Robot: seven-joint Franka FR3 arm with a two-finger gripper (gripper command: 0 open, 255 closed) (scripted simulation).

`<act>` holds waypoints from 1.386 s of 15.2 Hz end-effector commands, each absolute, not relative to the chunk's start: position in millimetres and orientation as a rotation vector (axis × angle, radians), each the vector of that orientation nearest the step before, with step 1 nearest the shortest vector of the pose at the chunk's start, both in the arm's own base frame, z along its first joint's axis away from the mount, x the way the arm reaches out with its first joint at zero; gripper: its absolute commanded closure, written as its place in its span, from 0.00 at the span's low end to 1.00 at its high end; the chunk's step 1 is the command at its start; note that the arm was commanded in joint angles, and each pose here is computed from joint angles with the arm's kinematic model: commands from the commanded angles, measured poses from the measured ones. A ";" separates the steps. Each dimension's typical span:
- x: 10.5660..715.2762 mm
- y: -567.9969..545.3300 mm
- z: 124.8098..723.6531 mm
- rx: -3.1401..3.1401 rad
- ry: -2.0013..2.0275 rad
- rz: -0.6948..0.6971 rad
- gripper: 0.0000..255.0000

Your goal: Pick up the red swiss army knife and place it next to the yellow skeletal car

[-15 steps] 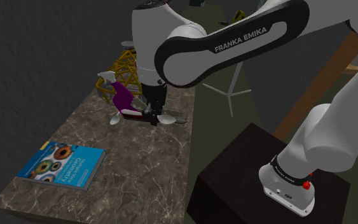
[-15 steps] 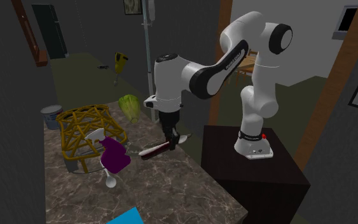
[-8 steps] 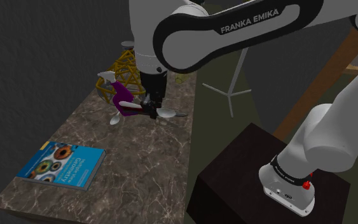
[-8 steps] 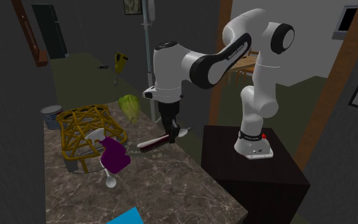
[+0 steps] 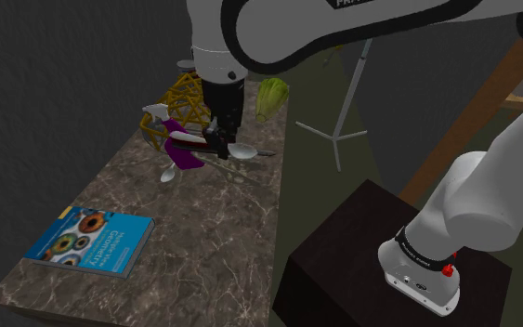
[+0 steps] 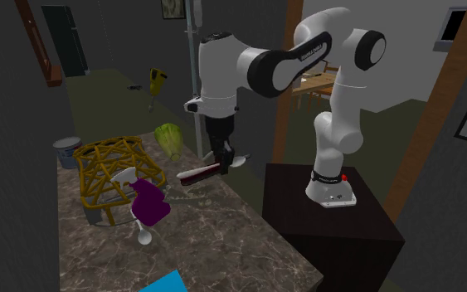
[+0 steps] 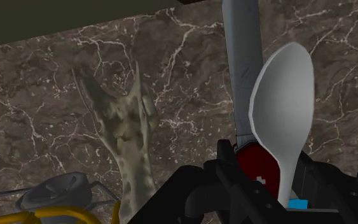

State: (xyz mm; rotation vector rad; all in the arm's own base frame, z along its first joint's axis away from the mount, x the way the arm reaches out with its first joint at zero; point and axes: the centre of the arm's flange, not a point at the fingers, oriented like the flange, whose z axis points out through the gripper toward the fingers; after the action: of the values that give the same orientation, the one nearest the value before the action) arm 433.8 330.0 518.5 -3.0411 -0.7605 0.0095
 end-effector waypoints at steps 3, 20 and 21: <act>433.9 330.5 539.7 -3.041 -0.761 0.010 1.00; 523.8 154.0 546.5 -3.041 -0.761 0.010 1.00; 529.7 142.3 546.5 -3.041 -0.761 0.010 1.00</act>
State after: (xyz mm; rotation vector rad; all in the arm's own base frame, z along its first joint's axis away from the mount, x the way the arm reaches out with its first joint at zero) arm 523.6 154.9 545.2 -3.0412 -0.7589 0.0104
